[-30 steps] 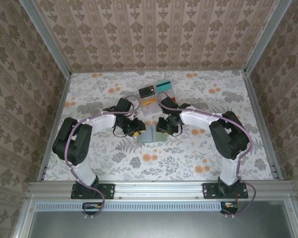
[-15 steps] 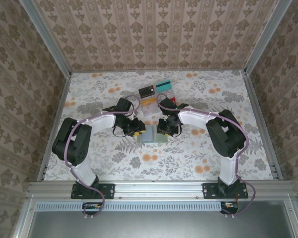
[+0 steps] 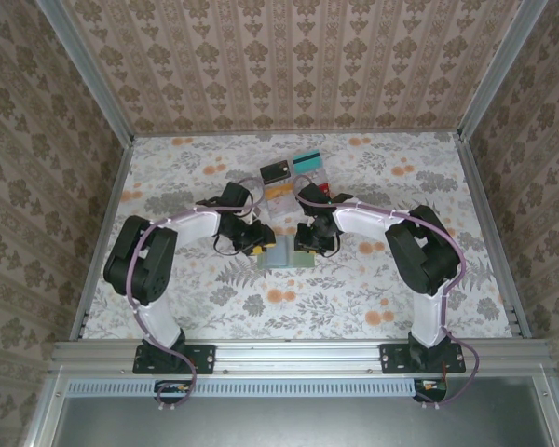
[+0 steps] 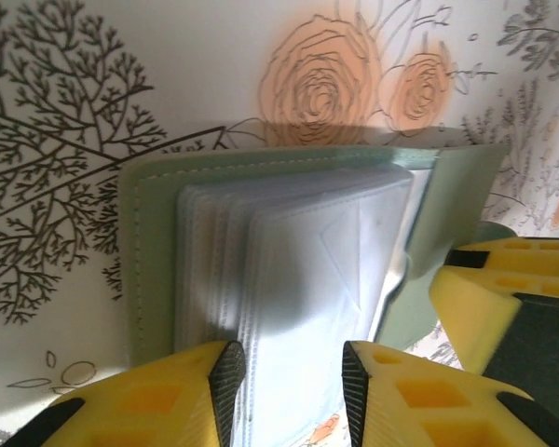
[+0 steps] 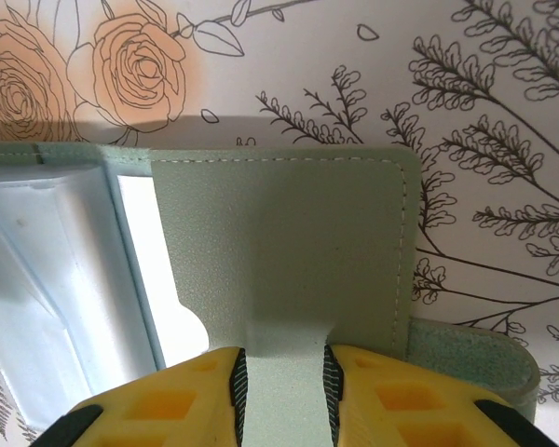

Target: Take the credit cards out of the card holder

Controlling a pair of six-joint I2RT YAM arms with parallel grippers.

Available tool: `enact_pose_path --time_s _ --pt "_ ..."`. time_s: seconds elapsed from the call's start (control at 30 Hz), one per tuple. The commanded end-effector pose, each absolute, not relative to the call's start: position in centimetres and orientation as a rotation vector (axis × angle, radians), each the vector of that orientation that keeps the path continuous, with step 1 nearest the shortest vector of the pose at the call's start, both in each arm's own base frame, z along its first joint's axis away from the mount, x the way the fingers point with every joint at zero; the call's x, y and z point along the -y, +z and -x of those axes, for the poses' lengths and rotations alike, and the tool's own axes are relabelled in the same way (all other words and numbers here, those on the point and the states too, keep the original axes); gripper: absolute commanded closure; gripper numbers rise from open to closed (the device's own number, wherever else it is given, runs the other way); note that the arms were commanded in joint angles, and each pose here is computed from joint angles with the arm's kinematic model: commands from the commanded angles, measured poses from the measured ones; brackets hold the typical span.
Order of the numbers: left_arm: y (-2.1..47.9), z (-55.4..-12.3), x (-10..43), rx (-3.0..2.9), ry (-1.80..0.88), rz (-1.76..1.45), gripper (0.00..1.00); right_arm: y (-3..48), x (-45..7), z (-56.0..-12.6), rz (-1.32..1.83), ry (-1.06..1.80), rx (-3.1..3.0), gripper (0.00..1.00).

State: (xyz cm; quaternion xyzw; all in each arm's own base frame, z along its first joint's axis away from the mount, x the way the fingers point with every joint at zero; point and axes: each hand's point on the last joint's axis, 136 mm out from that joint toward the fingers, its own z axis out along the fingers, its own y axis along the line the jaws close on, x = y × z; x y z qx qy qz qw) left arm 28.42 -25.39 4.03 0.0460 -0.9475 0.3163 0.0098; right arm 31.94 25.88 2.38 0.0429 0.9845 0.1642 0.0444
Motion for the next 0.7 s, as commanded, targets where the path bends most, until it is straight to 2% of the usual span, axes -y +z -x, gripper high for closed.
enact_pose_path --time_s 0.0,0.2,0.67 --pt "3.7 -28.3 25.0 2.977 0.913 -0.108 0.61 1.4 -25.1 -31.3 -0.120 0.416 -3.050 0.68" --pt "4.1 -28.2 26.7 2.918 1.028 -0.078 0.63 1.0 -25.1 -31.2 -0.123 0.419 -3.058 0.68" --pt "7.0 -27.6 30.0 2.844 1.199 0.094 0.61 0.4 -25.3 -31.0 -0.137 0.443 -3.065 0.69"
